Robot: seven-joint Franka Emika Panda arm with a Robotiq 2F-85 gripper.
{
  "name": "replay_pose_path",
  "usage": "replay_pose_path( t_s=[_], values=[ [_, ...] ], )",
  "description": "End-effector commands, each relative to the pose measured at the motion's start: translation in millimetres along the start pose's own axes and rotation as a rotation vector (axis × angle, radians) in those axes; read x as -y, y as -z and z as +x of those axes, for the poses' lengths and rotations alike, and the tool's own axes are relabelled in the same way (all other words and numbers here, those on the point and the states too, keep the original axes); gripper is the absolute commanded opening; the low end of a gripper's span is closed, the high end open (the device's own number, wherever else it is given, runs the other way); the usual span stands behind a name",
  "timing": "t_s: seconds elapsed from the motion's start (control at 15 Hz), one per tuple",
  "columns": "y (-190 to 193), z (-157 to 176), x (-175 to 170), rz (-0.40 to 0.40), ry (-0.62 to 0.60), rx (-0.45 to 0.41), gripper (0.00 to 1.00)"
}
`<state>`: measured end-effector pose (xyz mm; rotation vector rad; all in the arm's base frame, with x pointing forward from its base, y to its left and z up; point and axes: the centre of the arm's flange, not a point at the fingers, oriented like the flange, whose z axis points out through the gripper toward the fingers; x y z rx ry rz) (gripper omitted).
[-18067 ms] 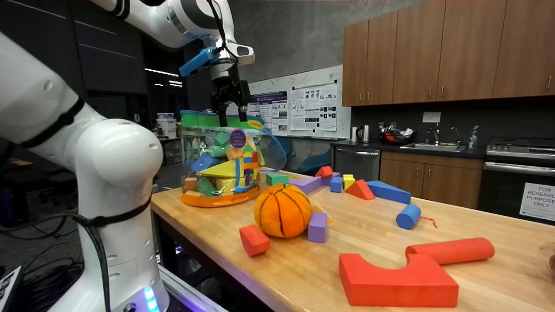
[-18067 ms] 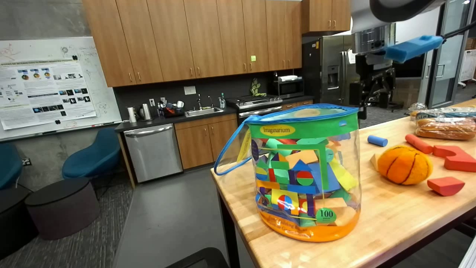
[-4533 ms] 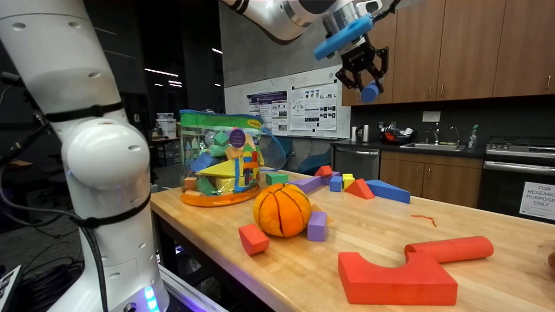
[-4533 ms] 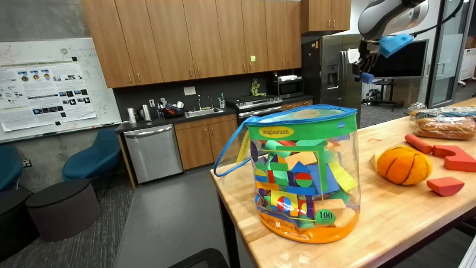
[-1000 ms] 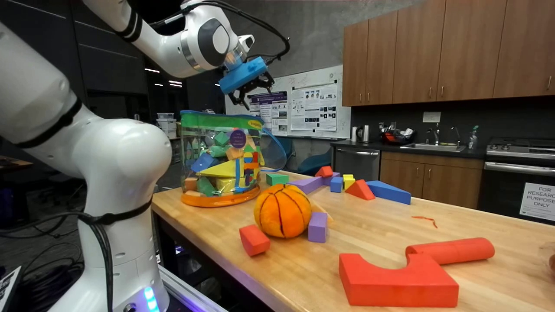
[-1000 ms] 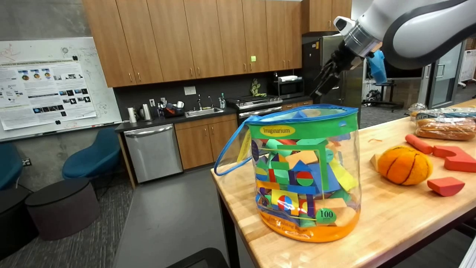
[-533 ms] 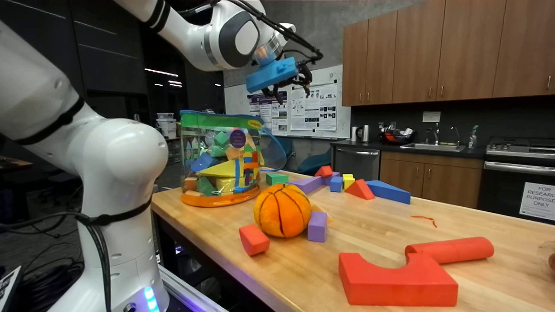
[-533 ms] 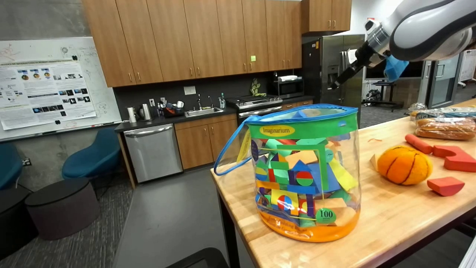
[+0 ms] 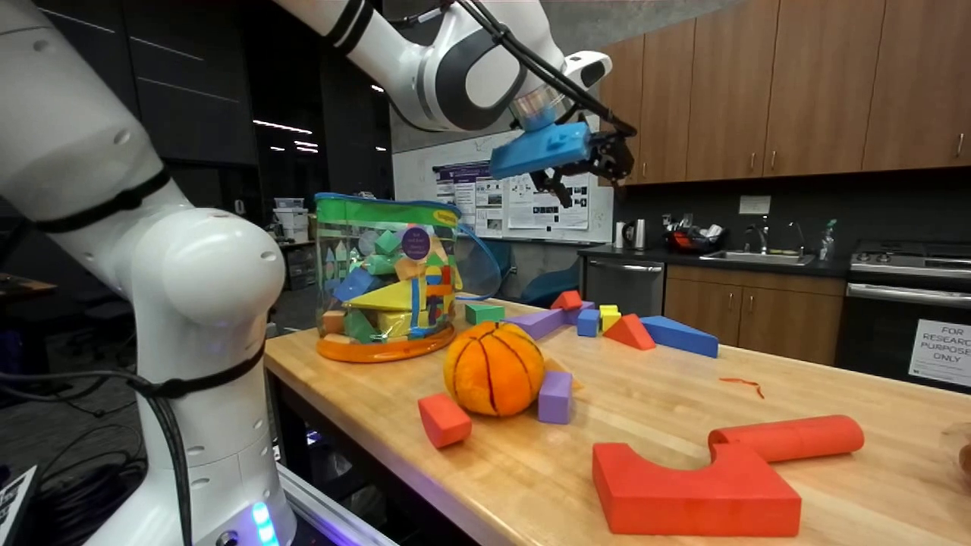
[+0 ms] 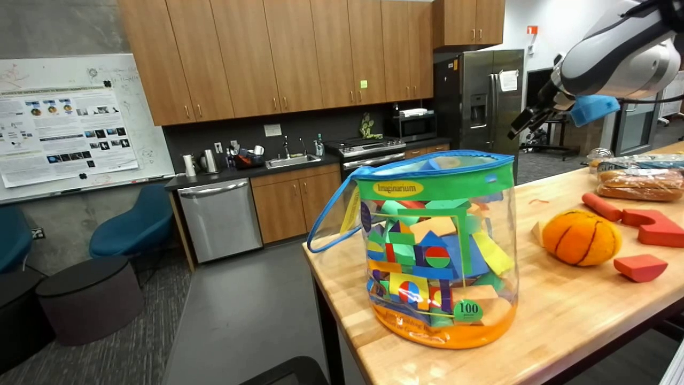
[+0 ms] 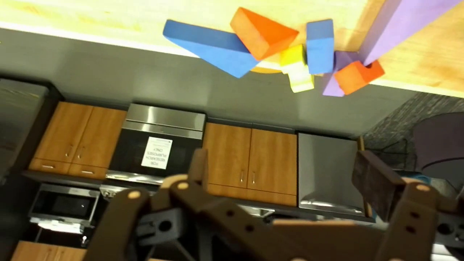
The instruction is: Put the blue block in the toy bag
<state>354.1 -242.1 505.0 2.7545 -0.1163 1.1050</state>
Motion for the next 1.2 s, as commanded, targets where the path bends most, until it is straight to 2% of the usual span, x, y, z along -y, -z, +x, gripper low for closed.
replay_pose_path(
  t_s=[0.0,0.27,0.73,0.87,0.93,1.13],
  values=[
    [-29,13,-33,-0.026,-0.063,0.074,1.00],
    [-49,36,-51,-0.050,-0.074,0.124,1.00],
    [-75,90,-59,-0.079,-0.046,0.142,1.00],
    [-79,95,-60,-0.067,-0.035,0.140,1.00],
    [-70,80,-49,-0.077,-0.046,0.132,1.00],
    [-76,86,-49,-0.078,-0.042,0.135,1.00]
  ],
)
